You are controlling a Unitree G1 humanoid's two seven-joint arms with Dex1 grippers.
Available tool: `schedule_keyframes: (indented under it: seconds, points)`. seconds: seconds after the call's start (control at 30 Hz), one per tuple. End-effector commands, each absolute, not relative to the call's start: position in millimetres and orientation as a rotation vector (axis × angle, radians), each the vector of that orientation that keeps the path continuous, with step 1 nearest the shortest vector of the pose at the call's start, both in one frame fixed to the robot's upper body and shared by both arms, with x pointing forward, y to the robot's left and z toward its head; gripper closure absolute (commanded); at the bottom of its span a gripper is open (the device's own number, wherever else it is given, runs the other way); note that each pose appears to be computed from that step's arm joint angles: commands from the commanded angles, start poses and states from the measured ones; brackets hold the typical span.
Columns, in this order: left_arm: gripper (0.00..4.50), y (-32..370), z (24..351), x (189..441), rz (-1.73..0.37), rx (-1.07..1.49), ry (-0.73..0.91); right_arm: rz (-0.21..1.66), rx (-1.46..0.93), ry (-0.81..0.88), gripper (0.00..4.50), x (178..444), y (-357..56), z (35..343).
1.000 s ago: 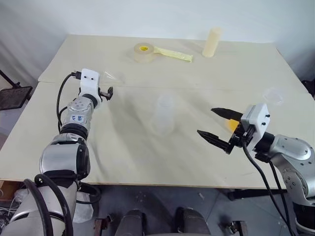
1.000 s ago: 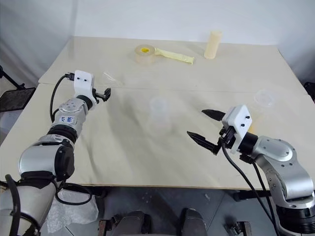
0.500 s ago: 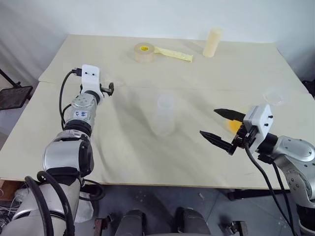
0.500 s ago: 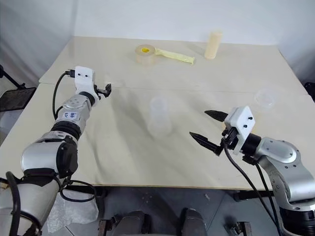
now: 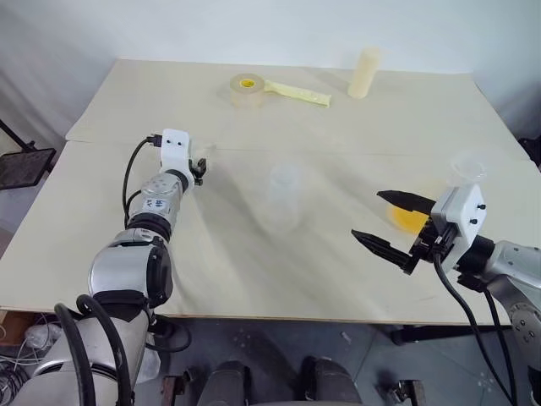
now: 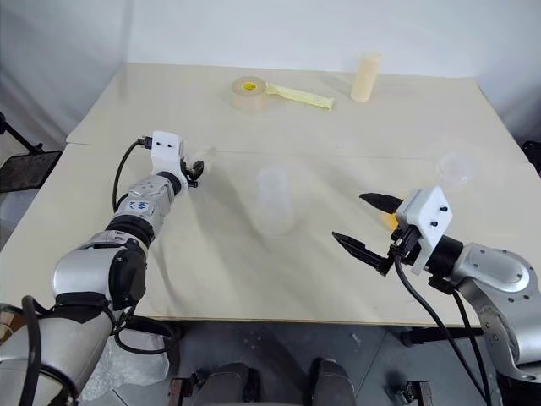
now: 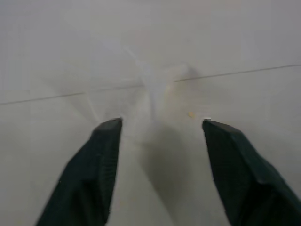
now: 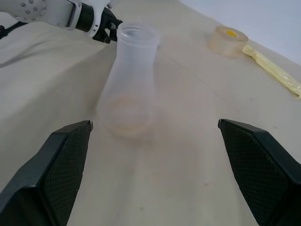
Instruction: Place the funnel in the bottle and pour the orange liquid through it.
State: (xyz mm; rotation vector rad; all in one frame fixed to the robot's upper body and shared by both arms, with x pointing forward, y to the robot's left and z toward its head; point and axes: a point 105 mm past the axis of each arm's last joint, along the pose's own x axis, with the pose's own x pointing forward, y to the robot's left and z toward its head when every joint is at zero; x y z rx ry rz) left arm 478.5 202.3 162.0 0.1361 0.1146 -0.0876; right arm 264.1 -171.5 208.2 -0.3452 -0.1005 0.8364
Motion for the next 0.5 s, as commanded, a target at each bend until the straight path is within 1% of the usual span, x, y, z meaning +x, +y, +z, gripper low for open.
schedule_keyframes:
  seconds: [0.03,0.17,0.2,0.5]
  points:
    - [3.05,201.6,174.7,480.0,-0.1,0.121,0.066,0.825,-0.379,-0.147,0.0,258.3,-172.2,221.6]
    - [4.32,202.8,175.4,479.7,-0.104,0.113,0.063,0.826,-0.379,-0.148,0.0,257.9,-171.5,221.7]
    - [4.44,203.1,175.5,479.6,-0.105,0.11,0.063,0.827,-0.379,-0.149,0.0,258.2,-171.3,222.0]
    - [4.44,203.6,178.4,478.5,-0.143,0.14,0.053,0.831,-0.38,-0.152,0.0,262.2,-170.9,223.0]
